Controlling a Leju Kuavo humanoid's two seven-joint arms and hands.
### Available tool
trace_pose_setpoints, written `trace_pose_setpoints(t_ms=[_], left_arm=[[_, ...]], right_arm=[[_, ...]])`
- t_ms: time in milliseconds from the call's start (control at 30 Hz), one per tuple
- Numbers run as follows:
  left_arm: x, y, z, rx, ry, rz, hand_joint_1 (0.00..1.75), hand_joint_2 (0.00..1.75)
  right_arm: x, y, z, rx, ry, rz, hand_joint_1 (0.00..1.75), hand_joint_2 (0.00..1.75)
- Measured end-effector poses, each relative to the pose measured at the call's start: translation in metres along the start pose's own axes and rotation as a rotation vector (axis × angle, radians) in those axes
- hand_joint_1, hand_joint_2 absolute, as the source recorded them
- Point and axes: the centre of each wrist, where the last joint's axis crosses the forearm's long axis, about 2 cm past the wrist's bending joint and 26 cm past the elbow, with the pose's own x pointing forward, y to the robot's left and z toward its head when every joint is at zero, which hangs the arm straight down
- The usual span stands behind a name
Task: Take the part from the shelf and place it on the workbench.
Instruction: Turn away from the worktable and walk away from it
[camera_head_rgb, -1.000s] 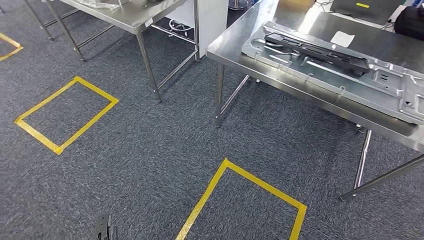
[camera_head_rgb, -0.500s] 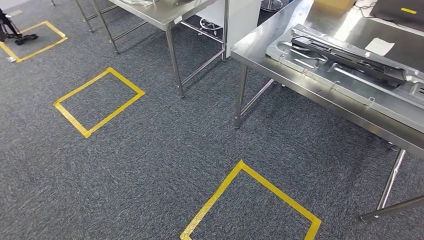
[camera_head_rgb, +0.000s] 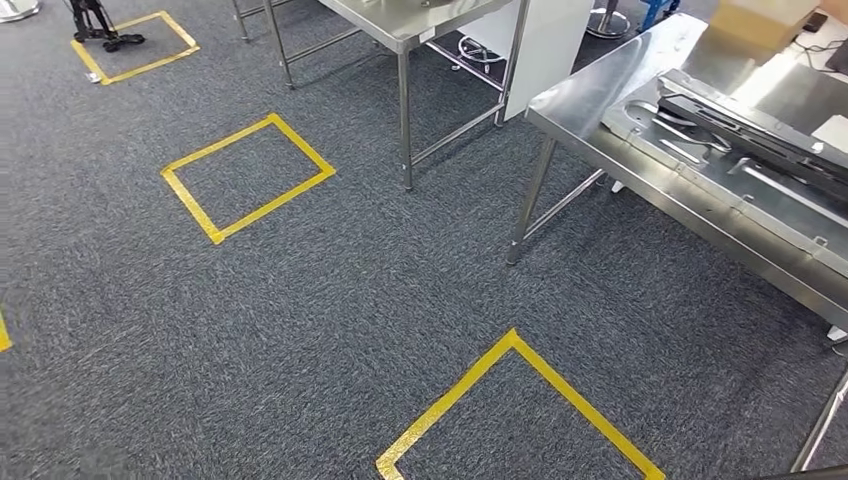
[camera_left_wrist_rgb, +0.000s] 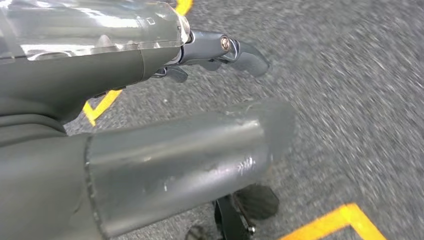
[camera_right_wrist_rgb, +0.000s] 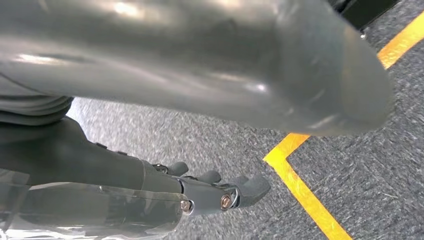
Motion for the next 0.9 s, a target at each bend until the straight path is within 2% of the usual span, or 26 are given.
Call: trace_pose_setpoints(t_ms=[533, 900], left_arm=[[0.0011, 0.0021, -0.0011, -0.003, 0.033, -0.009, 0.00, 0.00], [0.0027, 0.0047, -0.0023, 0.002, 0.053, -0.009, 0.00, 0.00]], right_arm=[[-0.0042, 0.0005, 0.0009, 0.015, -0.004, 0.012, 0.00, 0.00], [0.0018, 0.0000, -0.0004, 0.020, -0.033, 0.023, 0.00, 0.00]])
